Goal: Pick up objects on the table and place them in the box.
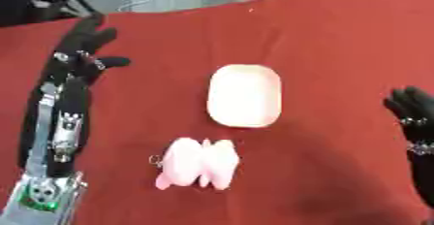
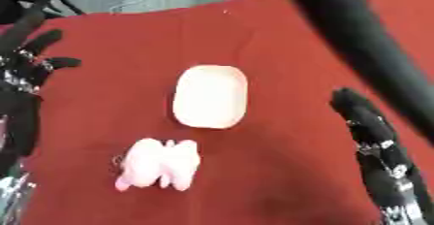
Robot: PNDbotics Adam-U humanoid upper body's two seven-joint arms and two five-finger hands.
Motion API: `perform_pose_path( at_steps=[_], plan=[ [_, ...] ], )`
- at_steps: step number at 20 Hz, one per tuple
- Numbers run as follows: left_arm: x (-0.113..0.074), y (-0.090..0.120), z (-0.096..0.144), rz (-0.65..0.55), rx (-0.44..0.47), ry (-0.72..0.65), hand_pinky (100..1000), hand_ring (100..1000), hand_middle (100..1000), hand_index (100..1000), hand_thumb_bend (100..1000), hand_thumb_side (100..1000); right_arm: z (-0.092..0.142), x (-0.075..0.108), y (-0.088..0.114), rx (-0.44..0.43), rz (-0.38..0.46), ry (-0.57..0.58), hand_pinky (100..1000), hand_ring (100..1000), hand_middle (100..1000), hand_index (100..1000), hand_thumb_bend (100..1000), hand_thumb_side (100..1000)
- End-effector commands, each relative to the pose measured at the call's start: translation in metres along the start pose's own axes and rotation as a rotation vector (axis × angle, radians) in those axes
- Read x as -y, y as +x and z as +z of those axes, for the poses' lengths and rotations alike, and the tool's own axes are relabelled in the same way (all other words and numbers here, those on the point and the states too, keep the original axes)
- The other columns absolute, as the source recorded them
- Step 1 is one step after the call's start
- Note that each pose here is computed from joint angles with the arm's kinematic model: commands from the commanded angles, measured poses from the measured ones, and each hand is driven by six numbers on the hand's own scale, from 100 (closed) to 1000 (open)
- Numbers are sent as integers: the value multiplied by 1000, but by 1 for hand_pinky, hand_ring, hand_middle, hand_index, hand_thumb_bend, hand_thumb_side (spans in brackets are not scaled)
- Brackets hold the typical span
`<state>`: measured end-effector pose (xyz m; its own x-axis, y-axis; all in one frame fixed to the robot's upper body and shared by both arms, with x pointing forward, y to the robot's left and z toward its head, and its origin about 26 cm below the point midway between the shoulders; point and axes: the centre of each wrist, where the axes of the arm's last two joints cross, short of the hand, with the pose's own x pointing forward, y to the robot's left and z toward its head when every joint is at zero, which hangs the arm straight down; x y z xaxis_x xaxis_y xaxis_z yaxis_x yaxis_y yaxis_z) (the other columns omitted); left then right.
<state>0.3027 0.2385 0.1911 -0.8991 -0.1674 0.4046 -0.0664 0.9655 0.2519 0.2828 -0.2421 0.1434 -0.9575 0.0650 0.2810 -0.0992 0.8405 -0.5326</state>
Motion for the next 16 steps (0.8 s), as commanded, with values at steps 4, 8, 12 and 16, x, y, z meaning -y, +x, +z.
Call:
perform_pose_path(
  at_steps=[4, 8, 12, 16],
  plan=[
    [-3, 5, -5, -17, 20, -16, 671, 891, 894, 935, 100, 877, -4, 5, 3, 17, 20, 16, 1000, 1000, 1000, 1000, 100, 1000],
    [-3, 5, -4, -21, 13, -22, 664, 884, 884, 935, 100, 877, -4, 6, 3, 17, 23, 20, 1000, 1000, 1000, 1000, 100, 1000],
    [-3, 5, -4, -29, -1, -34, 651, 868, 863, 928, 100, 881, -4, 6, 3, 18, 39, 47, 1000, 1000, 1000, 1000, 100, 954],
    [-3, 5, -3, -50, -30, -64, 632, 854, 849, 918, 100, 872, -3, 5, 4, 10, 44, 71, 1000, 1000, 1000, 1000, 100, 903]
  ],
)
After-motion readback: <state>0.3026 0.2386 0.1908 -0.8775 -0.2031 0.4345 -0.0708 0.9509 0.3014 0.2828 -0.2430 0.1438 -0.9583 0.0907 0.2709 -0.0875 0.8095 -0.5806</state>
